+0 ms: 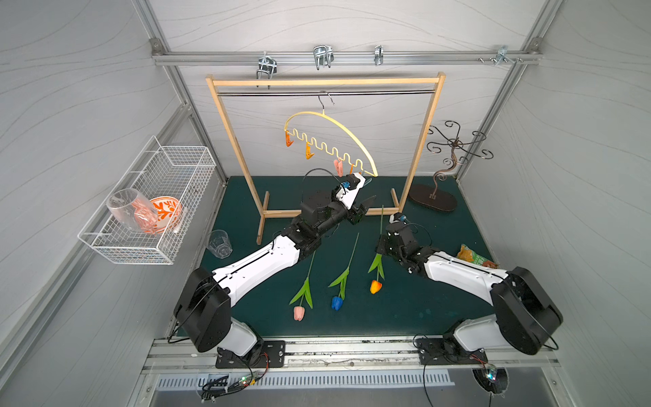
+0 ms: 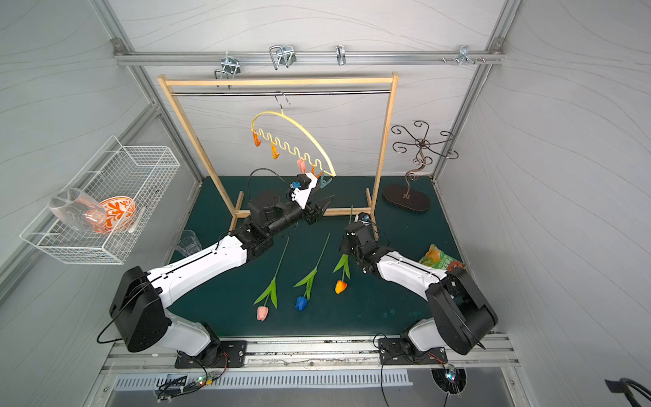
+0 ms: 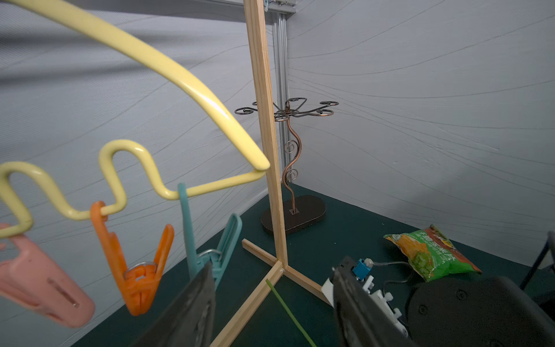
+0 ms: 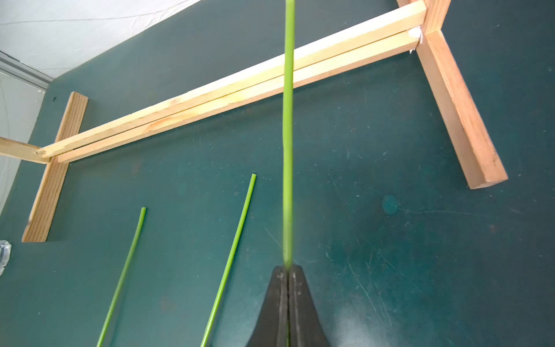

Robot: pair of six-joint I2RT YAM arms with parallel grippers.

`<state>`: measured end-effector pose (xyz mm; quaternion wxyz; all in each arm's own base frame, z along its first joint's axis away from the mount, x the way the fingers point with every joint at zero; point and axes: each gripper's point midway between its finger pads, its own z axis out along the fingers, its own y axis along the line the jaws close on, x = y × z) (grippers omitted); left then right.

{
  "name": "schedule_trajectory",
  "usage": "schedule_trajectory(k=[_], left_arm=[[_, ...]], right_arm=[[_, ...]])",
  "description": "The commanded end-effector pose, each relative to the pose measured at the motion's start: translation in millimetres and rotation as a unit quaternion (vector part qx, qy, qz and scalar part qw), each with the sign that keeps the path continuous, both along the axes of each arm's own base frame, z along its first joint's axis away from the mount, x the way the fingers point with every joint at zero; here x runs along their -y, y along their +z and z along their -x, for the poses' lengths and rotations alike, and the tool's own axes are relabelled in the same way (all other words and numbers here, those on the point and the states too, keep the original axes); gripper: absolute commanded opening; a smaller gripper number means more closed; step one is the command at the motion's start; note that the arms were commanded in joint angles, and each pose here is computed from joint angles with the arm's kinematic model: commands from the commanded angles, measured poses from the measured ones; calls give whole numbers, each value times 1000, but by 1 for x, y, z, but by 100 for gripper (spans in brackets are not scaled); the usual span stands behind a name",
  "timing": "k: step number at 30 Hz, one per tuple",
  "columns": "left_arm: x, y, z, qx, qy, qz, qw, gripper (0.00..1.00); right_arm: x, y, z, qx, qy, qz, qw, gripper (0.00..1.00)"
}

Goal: Dry the flowers on a clothes hanger
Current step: Pick up the flower at the center of the board, then open the clamp at the hanger.

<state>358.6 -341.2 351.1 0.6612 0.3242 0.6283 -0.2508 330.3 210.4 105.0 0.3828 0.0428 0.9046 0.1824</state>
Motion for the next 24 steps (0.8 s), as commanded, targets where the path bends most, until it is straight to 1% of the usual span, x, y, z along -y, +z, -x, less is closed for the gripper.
schedule_trajectory(k=[1, 4, 7, 14, 24], left_arm=[[-3, 33, -12, 56, 46, 20, 997, 64], [-5, 33, -18, 59, 61, 22, 996, 64], [-2, 32, -20, 61, 63, 21, 996, 64], [-7, 41, -26, 83, 92, 37, 992, 64], [3, 44, -27, 93, 86, 37, 991, 64]], right_arm=[[-4, 10, -5, 16, 4, -16, 1000, 0], [-5, 10, -5, 14, 5, -18, 1000, 0], [-5, 9, -5, 13, 7, -18, 1000, 0], [-6, 9, -5, 12, 9, -19, 1000, 0], [-8, 7, -5, 8, 11, -19, 1000, 0]])
